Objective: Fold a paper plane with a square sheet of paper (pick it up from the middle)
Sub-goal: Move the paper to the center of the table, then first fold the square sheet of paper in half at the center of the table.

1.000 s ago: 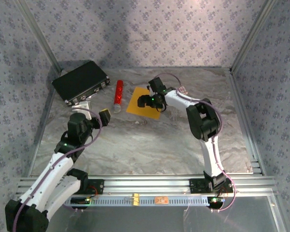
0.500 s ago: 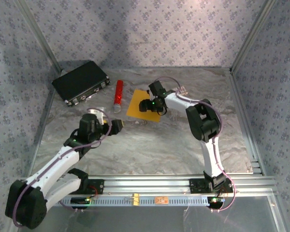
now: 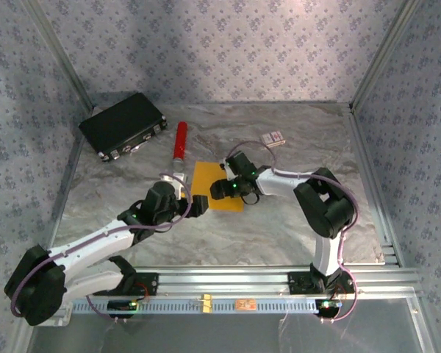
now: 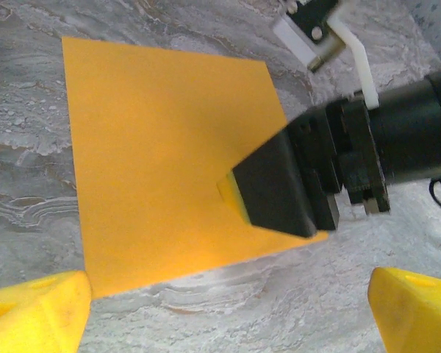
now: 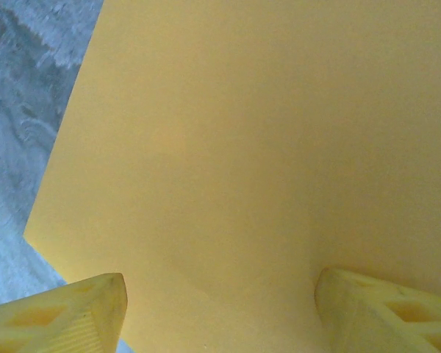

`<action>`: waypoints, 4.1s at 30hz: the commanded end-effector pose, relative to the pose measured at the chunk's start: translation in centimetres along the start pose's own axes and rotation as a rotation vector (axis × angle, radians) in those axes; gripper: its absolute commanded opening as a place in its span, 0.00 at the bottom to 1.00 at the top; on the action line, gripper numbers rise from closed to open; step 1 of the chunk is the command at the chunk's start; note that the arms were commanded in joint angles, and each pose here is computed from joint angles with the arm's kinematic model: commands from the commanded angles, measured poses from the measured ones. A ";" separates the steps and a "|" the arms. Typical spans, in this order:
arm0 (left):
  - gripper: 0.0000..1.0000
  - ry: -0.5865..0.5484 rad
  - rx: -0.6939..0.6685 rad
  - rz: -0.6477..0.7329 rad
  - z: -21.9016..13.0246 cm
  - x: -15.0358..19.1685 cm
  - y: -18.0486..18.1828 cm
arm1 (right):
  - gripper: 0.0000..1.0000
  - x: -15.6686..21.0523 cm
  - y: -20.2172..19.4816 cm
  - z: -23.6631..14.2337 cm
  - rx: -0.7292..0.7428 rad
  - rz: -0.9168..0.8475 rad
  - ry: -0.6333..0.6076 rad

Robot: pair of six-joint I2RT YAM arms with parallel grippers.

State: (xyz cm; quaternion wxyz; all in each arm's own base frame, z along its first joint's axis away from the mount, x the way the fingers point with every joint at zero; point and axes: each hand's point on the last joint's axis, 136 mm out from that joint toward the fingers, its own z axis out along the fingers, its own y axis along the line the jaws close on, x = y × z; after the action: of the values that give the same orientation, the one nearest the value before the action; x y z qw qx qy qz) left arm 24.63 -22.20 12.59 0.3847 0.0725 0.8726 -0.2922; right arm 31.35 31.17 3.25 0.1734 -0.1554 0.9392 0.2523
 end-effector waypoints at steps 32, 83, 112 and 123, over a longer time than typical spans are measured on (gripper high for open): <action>0.92 0.573 -0.309 0.041 10.5 3.3 -2.9 | 0.80 4.7 -12.2 -15.4 0.237 0.439 -0.292; 0.93 0.777 -0.426 0.011 14.9 6.9 0.4 | 0.99 7.2 -12.6 -17.9 0.163 0.440 -0.297; 0.92 0.725 -0.453 0.025 15.2 5.0 0.7 | 0.99 6.6 -12.0 -16.3 0.165 0.419 -0.203; 0.91 0.772 -0.483 0.046 15.2 7.3 1.5 | 0.99 6.5 -12.3 -16.4 0.202 0.422 -0.197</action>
State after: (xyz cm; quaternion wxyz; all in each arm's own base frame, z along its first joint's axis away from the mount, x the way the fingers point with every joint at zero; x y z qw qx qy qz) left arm 31.79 -30.49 2.16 0.0963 0.0959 0.9902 -0.0337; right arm 25.93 11.06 8.09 0.2197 0.0939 0.9479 0.2106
